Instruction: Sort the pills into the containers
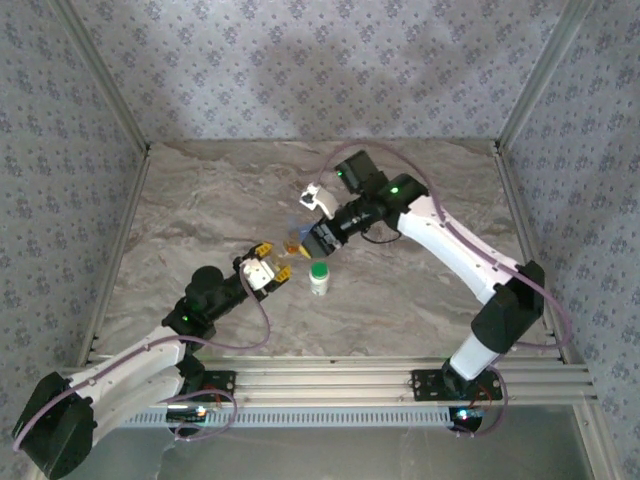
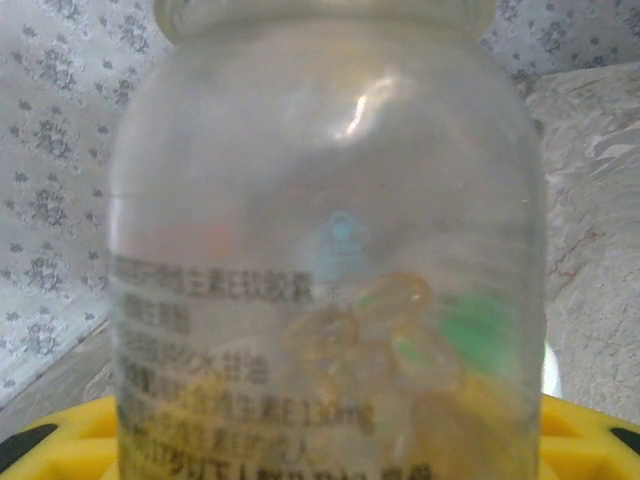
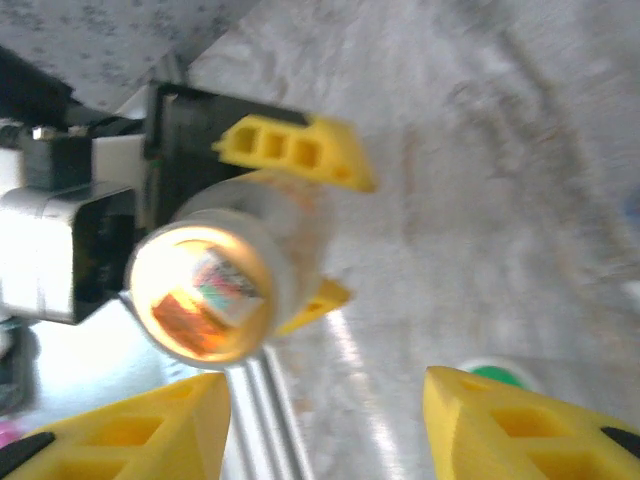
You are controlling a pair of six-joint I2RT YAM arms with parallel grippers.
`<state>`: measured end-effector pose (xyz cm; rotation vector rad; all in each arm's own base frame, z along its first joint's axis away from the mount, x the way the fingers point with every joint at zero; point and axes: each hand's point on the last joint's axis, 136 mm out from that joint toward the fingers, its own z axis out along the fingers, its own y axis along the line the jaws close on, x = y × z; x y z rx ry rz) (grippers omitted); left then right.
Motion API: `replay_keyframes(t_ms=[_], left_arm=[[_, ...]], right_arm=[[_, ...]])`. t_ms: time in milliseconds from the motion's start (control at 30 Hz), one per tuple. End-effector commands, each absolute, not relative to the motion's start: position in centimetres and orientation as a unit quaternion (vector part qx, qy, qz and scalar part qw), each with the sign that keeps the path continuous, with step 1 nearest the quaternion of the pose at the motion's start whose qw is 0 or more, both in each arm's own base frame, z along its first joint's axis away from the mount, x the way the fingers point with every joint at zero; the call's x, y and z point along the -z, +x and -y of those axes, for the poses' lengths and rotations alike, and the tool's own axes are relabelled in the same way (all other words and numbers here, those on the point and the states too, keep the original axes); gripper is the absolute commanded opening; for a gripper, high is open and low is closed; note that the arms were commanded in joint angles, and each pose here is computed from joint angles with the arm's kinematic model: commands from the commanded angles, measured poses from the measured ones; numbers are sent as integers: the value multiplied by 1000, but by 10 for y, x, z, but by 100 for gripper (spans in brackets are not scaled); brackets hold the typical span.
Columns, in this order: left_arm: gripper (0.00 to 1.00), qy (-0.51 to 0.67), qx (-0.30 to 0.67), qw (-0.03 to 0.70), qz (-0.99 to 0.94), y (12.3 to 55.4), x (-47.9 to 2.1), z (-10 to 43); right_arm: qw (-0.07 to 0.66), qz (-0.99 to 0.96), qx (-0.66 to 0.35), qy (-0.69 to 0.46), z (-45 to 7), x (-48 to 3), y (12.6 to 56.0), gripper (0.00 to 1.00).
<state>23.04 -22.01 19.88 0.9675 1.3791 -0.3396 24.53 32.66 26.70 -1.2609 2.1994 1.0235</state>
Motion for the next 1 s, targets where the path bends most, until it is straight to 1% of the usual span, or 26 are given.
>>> replay_keyframes(t_ms=[0,167,267,367,500,633,867,967], left_arm=[[13,432,162,680,-570,227,-225,229],[13,446,169,672,-567,223,-222,232],[13,451,170,667,-568,222,-220,233],[13,453,171,666,-568,222,-220,234],[13,455,176,663,-568,221,-220,236],[13,455,176,663,-568,222,-220,236],[13,457,179,662,-567,221,-220,237],[13,457,180,661,-567,221,-219,237]], right_arm=[[279,-747,-283,-533,-304,-282,257,56],[342,-586,-247,-692,-309,-288,232,57],[370,-531,-242,-723,-319,-295,227,57],[380,-482,-237,-753,-329,-297,219,61],[373,-424,-243,-789,-337,-293,202,66],[344,-401,-257,-809,-341,-291,189,66],[321,-405,-232,-824,-356,-277,194,66],[308,-409,-232,-827,-360,-273,196,63]])
